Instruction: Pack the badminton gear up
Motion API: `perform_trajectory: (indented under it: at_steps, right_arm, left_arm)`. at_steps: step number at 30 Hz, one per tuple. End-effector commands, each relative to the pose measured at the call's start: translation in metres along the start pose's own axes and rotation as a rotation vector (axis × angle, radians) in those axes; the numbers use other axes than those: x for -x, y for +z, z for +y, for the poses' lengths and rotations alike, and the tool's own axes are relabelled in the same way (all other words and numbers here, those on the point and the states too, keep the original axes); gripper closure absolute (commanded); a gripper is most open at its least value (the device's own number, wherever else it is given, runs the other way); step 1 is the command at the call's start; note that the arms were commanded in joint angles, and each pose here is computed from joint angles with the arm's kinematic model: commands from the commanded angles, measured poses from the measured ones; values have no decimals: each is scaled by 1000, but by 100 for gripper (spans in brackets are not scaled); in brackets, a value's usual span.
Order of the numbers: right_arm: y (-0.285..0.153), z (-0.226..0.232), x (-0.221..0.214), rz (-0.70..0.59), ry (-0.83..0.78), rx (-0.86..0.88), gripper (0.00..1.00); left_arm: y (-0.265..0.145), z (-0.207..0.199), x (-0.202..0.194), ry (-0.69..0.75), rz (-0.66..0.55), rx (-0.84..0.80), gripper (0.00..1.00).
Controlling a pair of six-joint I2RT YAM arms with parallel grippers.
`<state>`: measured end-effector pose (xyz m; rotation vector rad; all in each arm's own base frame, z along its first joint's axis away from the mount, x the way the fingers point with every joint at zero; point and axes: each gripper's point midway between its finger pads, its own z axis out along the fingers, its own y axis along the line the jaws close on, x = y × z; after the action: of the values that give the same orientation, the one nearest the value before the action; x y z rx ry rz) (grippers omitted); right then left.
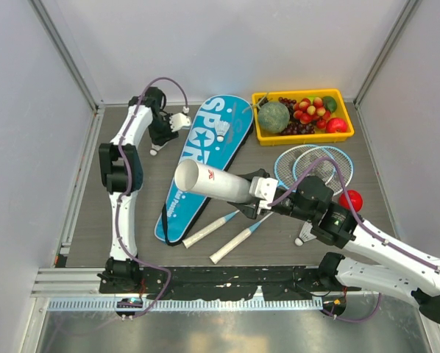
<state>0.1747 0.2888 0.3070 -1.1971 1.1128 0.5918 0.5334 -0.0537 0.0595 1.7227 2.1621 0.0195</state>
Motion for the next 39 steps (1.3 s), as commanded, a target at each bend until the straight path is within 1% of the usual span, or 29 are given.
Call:
perform_trajectory:
  at_steps: [1, 5, 8, 11, 12, 14, 15, 19, 22, 25, 27, 29, 30, 32, 33, 34, 35, 36, 37, 39]
  right_arm:
    - [-4, -20, 51, -146, -62, -49, 68]
    - [-6, -22, 55, -159, -71, -55, 69]
    - [-7, -22, 56, -165, -74, -60, 68]
    - [-9, -22, 59, -178, -75, -61, 68]
    - [-11, -22, 60, -182, -73, -63, 69]
    - [-13, -20, 62, -191, -66, -61, 69]
    - [-14, -21, 64, -198, -62, -64, 69]
    - [-18, -20, 66, -210, -62, -66, 69]
    - [-20, -20, 67, -223, -63, -75, 69]
    - [-20, -19, 66, -236, -61, -82, 69]
    - [-17, -20, 57, -214, -53, -97, 69]
    - [-13, -25, 44, -165, -27, -124, 71]
    - [-12, -27, 40, -145, -6, -142, 71]
    - [-11, -27, 36, -135, 23, -149, 71]
    - [-13, -25, 36, -145, 31, -149, 71]
    - [-14, -23, 37, -151, 36, -142, 71]
    - [-17, -23, 38, -166, 42, -146, 70]
    - [-17, -20, 35, -165, 45, -142, 69]
    - [-19, -21, 39, -177, 45, -147, 69]
    - [-20, -20, 39, -178, 44, -141, 69]
  left_arm:
    - [-21, 16, 7, 35, 13, 61, 51]
    - [-30, 7, -4, 8, 65, 48, 59]
    - [-39, -4, -8, -24, 77, 33, 73]
    - [-48, -17, -9, -63, 64, 7, 80]
    - [-52, -20, -9, -72, 62, 2, 83]
    - [-57, -27, -9, -92, 54, -16, 96]
    - [-61, -27, -6, -110, 36, -16, 100]
    - [-82, -25, 7, -219, -50, -3, 100]
    - [-97, -27, 20, -309, -140, 3, 100]
    - [-109, -27, 26, -385, -186, 43, 100]
    - [-115, -29, 31, -441, -219, 63, 100]
    - [-124, -36, 37, -478, -261, 61, 100]
    - [-129, -37, 40, -472, -275, 70, 100]
    - [-137, -27, 37, -427, -265, 161, 100]
    - [-137, -23, 37, -386, -270, 193, 92]
    - [-138, -22, 41, -321, -286, 196, 80]
    - [-137, -27, 45, -213, -288, 171, 68]
    - [-137, -35, 50, -146, -283, 135, 62]
    - [-137, -37, 53, -94, -268, 125, 61]
    - [-134, -33, 50, -44, -218, 126, 60]
